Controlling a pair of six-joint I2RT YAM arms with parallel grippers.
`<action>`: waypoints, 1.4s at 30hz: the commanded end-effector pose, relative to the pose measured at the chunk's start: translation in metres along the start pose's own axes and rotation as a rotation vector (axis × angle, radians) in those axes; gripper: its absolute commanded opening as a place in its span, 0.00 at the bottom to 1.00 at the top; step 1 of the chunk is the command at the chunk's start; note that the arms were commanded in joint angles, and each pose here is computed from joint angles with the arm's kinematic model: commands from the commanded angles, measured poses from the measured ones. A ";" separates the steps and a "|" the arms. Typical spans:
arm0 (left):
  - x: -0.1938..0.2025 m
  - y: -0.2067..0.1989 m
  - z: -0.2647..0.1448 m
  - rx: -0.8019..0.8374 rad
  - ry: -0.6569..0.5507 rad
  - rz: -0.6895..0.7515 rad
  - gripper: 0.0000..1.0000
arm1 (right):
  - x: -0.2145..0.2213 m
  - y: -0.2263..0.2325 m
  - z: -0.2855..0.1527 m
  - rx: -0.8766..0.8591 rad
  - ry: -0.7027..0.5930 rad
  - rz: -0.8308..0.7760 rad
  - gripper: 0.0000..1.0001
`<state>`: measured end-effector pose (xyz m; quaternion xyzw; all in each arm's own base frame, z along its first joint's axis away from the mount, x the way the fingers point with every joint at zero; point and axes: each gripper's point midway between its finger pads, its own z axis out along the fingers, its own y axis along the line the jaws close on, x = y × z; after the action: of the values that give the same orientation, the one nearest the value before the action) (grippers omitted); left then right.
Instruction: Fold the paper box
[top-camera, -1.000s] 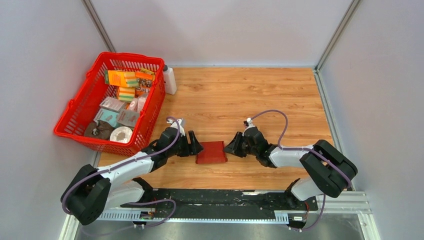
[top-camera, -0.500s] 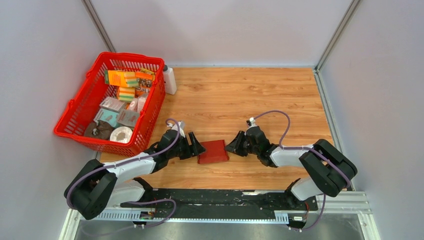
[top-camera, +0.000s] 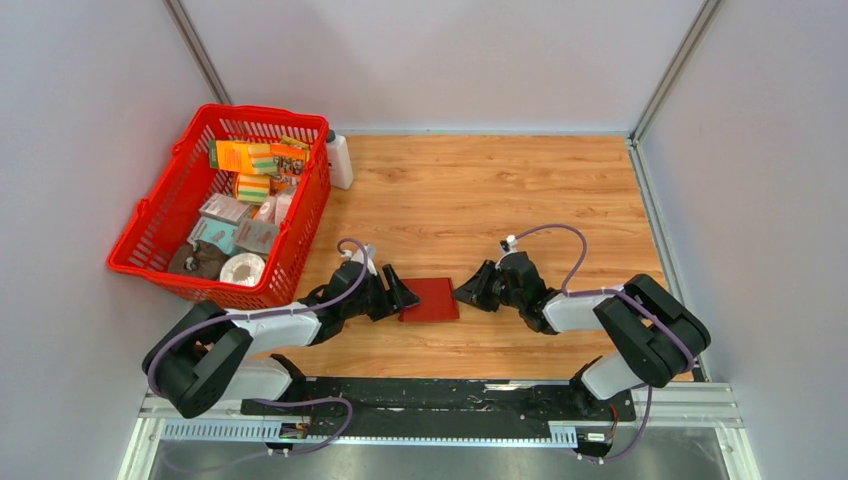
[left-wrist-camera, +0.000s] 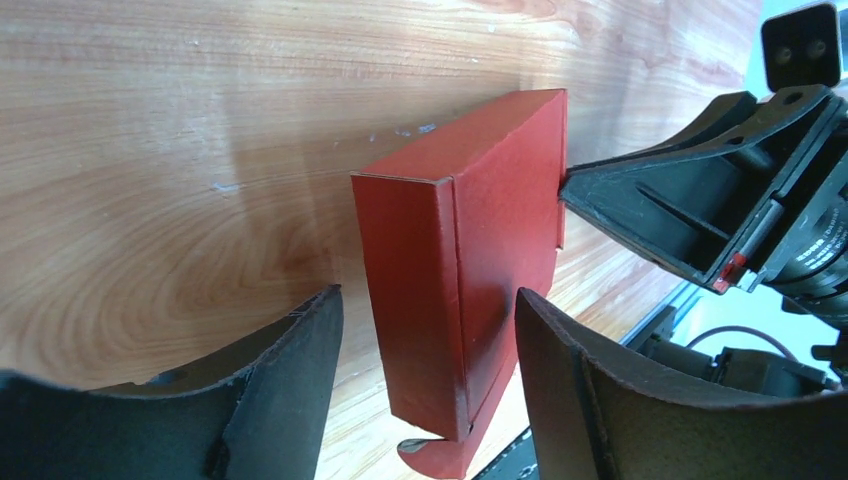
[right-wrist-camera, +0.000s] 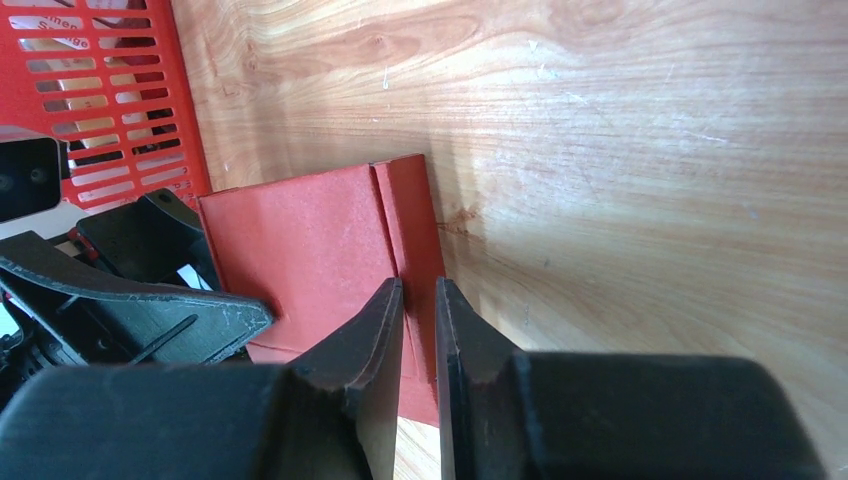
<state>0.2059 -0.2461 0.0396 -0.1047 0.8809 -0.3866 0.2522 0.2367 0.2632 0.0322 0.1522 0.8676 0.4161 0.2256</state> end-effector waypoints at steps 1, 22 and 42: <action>-0.009 -0.023 0.004 0.085 -0.043 -0.011 0.64 | 0.009 -0.051 -0.004 0.168 0.002 0.009 0.19; -0.025 -0.014 -0.021 0.002 -0.002 0.072 0.21 | -0.009 0.030 -0.037 0.209 -0.153 -0.525 0.79; -0.019 -0.038 -0.048 0.017 0.249 -0.032 0.09 | 0.050 0.105 -0.053 0.074 -0.216 -1.258 0.97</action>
<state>0.2041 -0.2314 0.0894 -0.0792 0.9012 -0.3922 0.1667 0.1727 0.3022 0.1162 -0.3061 0.8080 0.1763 0.4715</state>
